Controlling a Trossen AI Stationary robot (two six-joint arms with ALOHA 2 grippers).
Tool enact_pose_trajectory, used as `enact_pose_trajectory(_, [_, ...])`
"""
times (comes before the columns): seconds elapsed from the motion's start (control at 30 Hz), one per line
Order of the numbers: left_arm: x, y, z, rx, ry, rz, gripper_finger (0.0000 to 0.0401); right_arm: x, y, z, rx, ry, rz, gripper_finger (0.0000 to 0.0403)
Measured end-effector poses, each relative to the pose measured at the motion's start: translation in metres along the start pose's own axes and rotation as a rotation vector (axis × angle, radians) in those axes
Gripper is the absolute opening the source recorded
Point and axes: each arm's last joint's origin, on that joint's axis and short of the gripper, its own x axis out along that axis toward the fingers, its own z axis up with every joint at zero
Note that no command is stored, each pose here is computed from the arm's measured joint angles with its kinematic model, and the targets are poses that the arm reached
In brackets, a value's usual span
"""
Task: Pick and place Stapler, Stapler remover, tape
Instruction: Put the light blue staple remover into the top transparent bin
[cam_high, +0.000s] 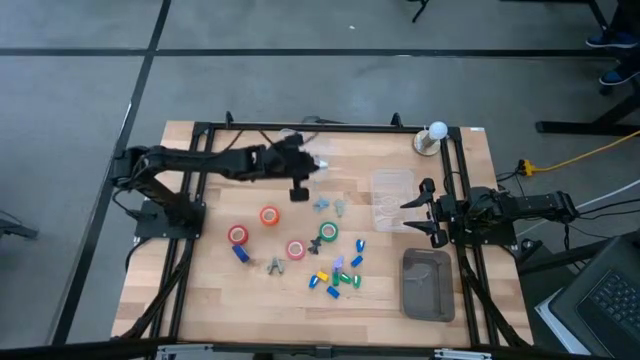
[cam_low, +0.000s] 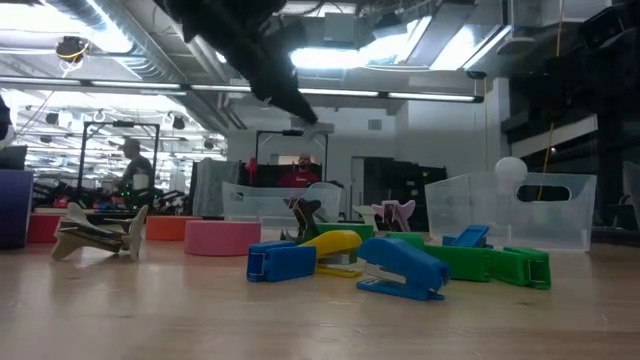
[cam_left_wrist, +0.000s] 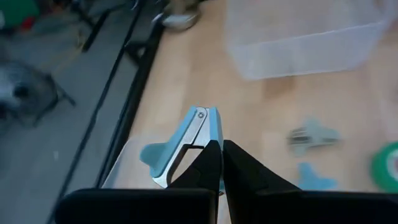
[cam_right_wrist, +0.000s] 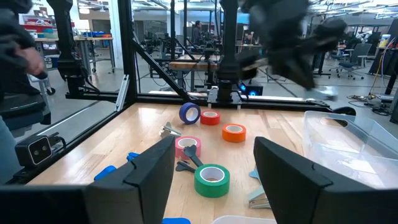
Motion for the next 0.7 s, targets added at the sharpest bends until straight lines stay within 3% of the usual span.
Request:
enact_pose_trajectory(0.23, [0.009,0.045,-0.033,-0.22,0.077,0.026,0.0004,0.0,0.0,0.0,0.0,0.0,0.0,0.0225])
enact_pose_trajectory(0.43, [0.02,0.059,-0.07,-0.339,0.166,0.032,0.0004,0.0,0.0,0.0,0.0,0.0,0.0,0.0225])
enact_pose_trajectory(0.7, [0.046,0.059,-0.091,-0.333,0.225,0.037,0.0014,0.0,0.0,0.0,0.0,0.0,0.0,0.0225])
